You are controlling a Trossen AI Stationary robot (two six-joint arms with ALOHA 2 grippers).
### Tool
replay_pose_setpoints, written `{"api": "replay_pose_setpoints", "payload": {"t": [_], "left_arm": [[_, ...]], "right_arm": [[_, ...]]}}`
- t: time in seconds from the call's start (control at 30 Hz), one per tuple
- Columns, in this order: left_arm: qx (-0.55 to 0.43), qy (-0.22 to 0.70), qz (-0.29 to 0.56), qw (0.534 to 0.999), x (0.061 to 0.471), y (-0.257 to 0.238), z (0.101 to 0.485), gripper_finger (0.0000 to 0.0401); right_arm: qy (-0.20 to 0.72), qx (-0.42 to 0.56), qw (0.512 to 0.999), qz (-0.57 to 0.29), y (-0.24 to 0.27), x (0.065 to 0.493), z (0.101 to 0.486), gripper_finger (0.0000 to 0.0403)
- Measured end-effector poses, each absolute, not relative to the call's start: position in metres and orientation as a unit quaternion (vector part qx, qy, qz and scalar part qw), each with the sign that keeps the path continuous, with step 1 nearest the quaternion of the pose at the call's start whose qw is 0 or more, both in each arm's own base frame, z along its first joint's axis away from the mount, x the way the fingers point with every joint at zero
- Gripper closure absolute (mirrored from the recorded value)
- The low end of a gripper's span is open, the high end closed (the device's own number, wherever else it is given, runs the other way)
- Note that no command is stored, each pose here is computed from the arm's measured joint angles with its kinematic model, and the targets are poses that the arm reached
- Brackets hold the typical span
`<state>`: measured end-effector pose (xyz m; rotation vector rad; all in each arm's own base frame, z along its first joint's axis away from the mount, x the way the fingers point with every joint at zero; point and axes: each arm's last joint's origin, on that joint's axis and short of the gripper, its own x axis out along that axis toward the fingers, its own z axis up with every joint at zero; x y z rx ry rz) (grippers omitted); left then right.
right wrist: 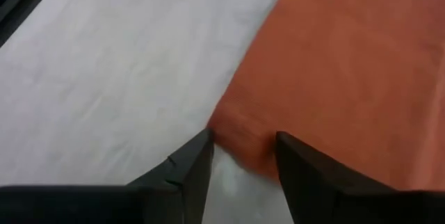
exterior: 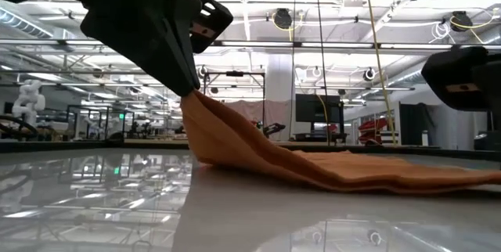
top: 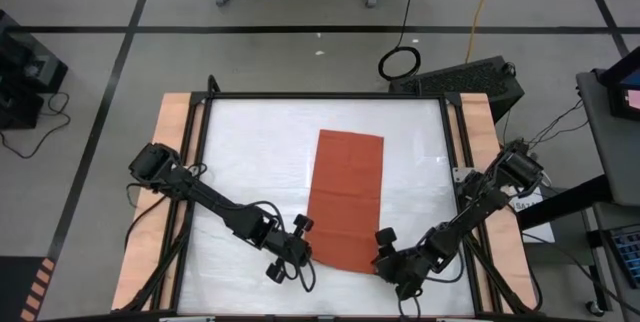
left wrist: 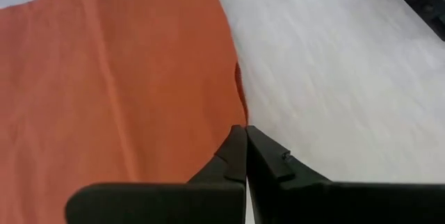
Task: Roll towel into tight, uniform cylinder
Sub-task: Roll the kitchen towel
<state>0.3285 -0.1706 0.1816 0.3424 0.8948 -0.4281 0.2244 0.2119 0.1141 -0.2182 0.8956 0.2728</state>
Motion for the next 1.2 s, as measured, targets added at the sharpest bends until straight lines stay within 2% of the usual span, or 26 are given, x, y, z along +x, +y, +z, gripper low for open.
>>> {"api": "replay_pose_setpoints", "payload": {"t": [0.13,0.3,0.37,0.83,0.97,1.2], "left_arm": [[0.163,0.427,-0.204,0.866,0.328,-0.171,0.182,0.0401],[0.156,0.43,-0.198,0.867,0.328,-0.171,0.182,0.0401],[0.147,0.432,-0.19,0.869,0.328,-0.17,0.181,0.0401],[0.027,0.455,-0.117,0.882,0.33,-0.165,0.18,0.0401],[-0.018,0.469,-0.094,0.878,0.326,-0.159,0.168,0.0401],[-0.092,0.453,-0.105,0.881,0.322,-0.148,0.148,0.0401]], "right_arm": [[0.447,-0.084,0.882,0.119,0.209,0.227,0.108,0.0287],[0.447,-0.08,0.883,0.117,0.209,0.228,0.106,0.0377],[0.445,-0.067,0.886,0.113,0.209,0.229,0.107,0.0393],[0.434,0.06,0.893,0.099,0.226,0.213,0.122,0.0401],[0.438,0.098,0.889,0.089,0.231,0.207,0.123,0.0401],[0.441,0.14,0.883,0.074,0.234,0.205,0.123,0.0401]]}}
